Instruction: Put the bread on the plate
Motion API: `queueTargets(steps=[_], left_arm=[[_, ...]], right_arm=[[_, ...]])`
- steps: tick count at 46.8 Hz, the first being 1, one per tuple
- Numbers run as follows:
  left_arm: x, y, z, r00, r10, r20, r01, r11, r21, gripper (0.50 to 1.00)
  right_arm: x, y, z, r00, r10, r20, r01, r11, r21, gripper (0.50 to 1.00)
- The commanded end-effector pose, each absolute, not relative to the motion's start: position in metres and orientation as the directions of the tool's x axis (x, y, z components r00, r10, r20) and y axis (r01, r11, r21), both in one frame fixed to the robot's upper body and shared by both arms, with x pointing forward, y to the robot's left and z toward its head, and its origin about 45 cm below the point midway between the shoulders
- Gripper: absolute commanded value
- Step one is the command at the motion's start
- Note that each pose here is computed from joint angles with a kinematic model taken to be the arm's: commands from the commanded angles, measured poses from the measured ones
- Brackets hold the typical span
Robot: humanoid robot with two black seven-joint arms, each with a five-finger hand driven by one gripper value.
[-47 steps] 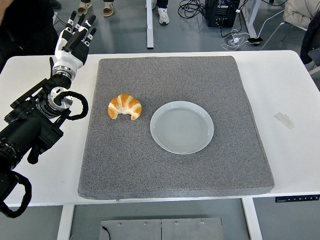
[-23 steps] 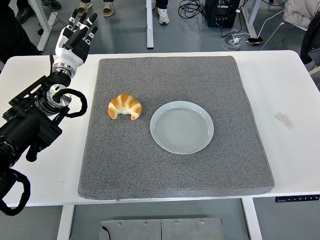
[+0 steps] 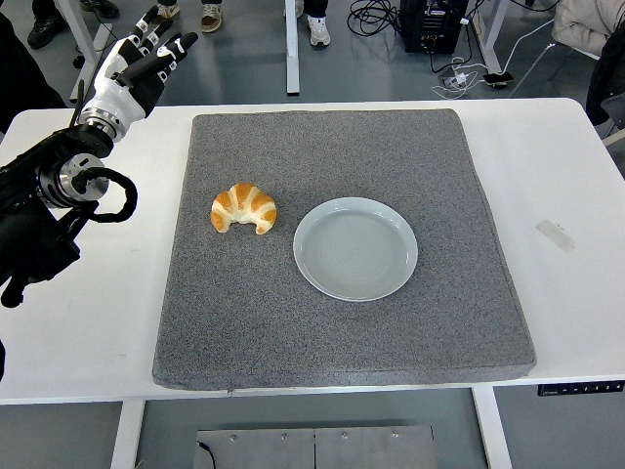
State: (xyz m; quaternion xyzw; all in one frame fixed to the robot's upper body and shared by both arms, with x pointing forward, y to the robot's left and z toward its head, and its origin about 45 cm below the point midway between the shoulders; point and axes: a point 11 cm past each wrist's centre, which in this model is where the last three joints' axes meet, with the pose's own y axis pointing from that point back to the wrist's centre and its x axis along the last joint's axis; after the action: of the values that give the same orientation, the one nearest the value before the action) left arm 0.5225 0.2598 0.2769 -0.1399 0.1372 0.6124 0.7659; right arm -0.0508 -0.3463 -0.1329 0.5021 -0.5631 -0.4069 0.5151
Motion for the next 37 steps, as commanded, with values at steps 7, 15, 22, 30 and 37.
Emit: queueTargets(steps=[7, 15, 22, 30, 37], left_arm=[[0.527, 0.264, 0.29, 0.265, 0.939, -0.219, -0.961, 0.275, 0.013, 0.99], [0.524, 0.28, 0.302, 0.279, 0.944, -0.174, -0.958, 0.286, 0.014, 0.99], [0.523, 0.285, 0.308, 0.293, 0.949, -0.119, -0.955, 0.297, 0.016, 0.99], [0.521, 0.286, 0.324, 0.342, 0.939, 0.025, -0.94, 0.342, 0.013, 0.99], [0.519, 0.264, 0.334, 0.425, 0.883, 0.201, -0.904, 0.425, 0.042, 0.987]], right_arm=[[-0.051, -0.346, -0.133, 0.035, -0.985, 0.171, -0.146, 0.164, 0.976, 1.0], [-0.051, -0.346, -0.133, 0.035, -0.985, 0.171, -0.146, 0.164, 0.976, 1.0], [-0.051, -0.346, -0.133, 0.035, -0.985, 0.171, -0.146, 0.164, 0.976, 1.0], [-0.051, -0.346, -0.133, 0.035, -0.985, 0.171, -0.146, 0.164, 0.976, 1.0], [-0.051, -0.346, -0.133, 0.035, -0.985, 0.171, -0.146, 0.164, 0.976, 1.0]])
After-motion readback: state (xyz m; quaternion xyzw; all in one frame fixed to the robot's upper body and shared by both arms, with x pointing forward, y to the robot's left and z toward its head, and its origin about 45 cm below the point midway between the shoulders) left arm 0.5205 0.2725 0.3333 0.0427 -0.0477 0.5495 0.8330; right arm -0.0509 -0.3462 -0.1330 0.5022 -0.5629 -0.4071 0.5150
